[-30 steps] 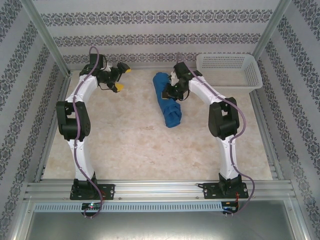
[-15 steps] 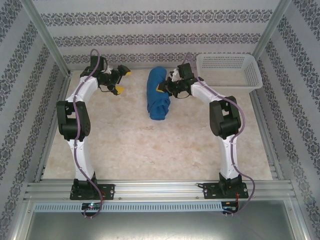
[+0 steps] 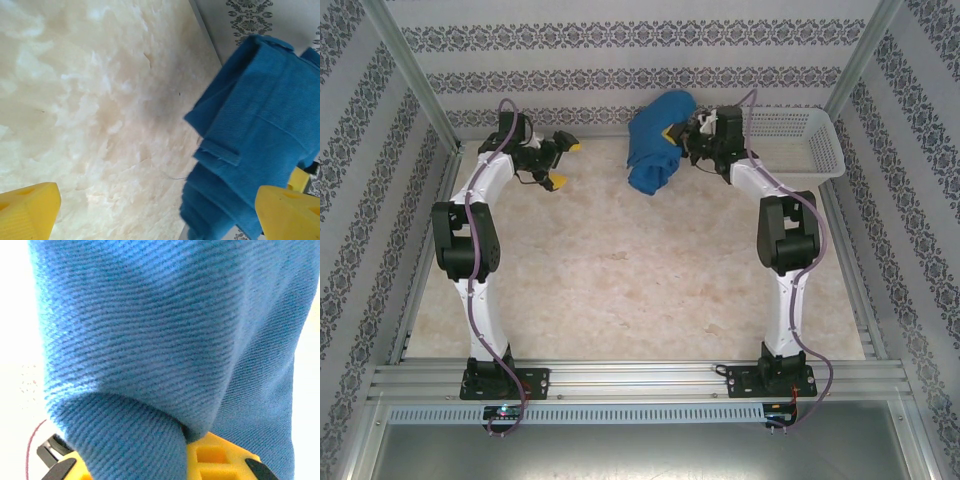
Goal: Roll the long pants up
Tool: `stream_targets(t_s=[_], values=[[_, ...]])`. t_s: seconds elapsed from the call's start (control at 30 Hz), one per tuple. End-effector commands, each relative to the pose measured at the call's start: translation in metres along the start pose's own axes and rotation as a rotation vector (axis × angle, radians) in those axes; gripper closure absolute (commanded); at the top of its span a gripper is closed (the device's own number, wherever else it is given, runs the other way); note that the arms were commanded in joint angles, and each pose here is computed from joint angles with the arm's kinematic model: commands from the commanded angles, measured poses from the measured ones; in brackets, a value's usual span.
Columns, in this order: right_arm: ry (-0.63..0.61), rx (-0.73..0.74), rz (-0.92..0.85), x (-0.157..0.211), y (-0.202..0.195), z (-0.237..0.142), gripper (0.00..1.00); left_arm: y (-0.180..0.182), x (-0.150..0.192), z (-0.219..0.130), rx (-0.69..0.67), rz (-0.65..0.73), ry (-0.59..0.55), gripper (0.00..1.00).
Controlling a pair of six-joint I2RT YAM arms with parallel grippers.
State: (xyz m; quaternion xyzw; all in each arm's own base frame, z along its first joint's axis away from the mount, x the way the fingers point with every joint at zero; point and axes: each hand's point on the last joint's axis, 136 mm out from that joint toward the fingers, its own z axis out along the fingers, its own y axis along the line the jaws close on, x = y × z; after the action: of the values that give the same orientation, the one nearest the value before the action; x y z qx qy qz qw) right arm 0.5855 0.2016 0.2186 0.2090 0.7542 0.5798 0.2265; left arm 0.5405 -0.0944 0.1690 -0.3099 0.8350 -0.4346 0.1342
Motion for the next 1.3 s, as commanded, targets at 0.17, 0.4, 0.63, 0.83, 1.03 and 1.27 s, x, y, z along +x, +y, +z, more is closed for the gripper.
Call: stream_targets(t_s=[0.17, 0.4, 0.63, 0.83, 1.03, 1.27], values=[[-0.379, -0.206, -0.263, -0.058, 0.136, -0.124, 1.0, -0.01, -0.005, -0.011, 0.015, 0.024, 0.009, 0.0], [-0.604, -0.166, -0.222, -0.087, 0.108, -0.173, 1.0, -0.006, -0.005, -0.013, 0.006, 0.022, 0.013, 0.0], [-0.796, -0.17, -0.151, -0.115, 0.069, -0.196, 1.0, -0.007, -0.005, -0.019, 0.001, 0.028, 0.014, 0.0], [-0.953, -0.216, -0.119, -0.14, 0.048, -0.227, 1.0, -0.005, -0.002, -0.029, -0.001, 0.017, 0.02, 0.0], [-1.052, -0.242, -0.088, -0.162, 0.032, -0.251, 1.0, -0.007, -0.001, -0.034, 0.007, 0.005, 0.036, 0.0], [-1.167, -0.316, -0.022, -0.181, 0.011, -0.275, 1.0, -0.01, -0.008, -0.036, 0.005, 0.0, 0.057, 0.0]])
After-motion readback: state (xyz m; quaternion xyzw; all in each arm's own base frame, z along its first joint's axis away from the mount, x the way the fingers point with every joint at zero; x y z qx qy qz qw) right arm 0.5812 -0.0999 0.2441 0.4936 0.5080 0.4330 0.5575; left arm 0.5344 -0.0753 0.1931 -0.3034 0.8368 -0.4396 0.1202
